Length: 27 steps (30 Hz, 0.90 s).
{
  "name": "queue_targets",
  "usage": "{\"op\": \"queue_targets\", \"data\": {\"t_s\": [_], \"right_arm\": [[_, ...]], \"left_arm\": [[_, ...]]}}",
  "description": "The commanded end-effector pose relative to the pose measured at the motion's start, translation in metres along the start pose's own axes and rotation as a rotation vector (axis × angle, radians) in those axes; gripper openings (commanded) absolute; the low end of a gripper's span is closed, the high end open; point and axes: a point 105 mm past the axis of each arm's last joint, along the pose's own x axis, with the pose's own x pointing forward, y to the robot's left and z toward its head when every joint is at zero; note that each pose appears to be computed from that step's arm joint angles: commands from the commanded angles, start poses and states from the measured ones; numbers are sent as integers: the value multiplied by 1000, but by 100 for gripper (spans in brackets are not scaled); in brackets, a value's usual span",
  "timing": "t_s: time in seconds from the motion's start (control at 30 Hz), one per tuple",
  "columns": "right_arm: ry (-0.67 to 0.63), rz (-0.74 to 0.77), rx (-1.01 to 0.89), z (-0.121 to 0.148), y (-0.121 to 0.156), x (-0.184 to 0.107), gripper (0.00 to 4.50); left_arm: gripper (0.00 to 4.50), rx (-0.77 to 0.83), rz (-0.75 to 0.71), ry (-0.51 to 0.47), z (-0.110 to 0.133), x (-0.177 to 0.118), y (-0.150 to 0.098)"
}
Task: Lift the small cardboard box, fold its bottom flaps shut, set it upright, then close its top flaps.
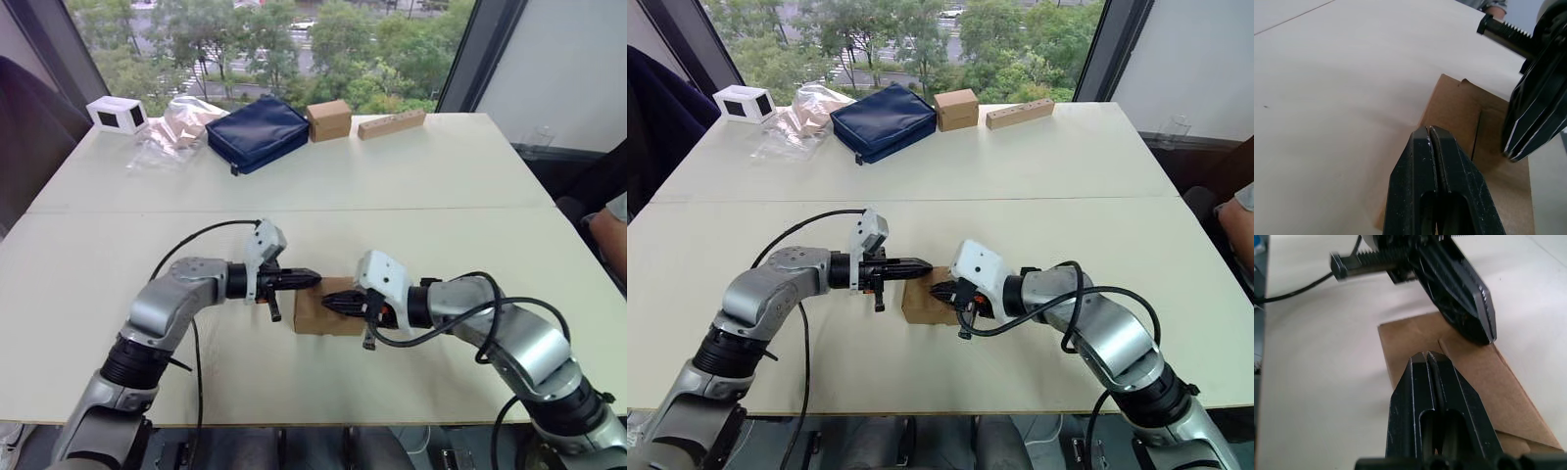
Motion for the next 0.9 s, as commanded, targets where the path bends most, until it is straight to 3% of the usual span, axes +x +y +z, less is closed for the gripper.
{"op": "queue_targets", "data": {"t_s": [0.03,0.23,0.53,0.9], "right_arm": [[-58,-25,-4,13,-3,-11,0],[-116,-134,14,20,-24,-25,0],[-83,-122,-6,12,-23,-20,0],[3,-108,-29,-6,-19,-13,0]], "left_arm": [[2,-21,16,0,-6,-1,2],[2,-80,-7,-120,20,-12,-6],[2,-25,-1,-89,22,-12,-20],[2,13,8,-13,5,-4,-24]]}}
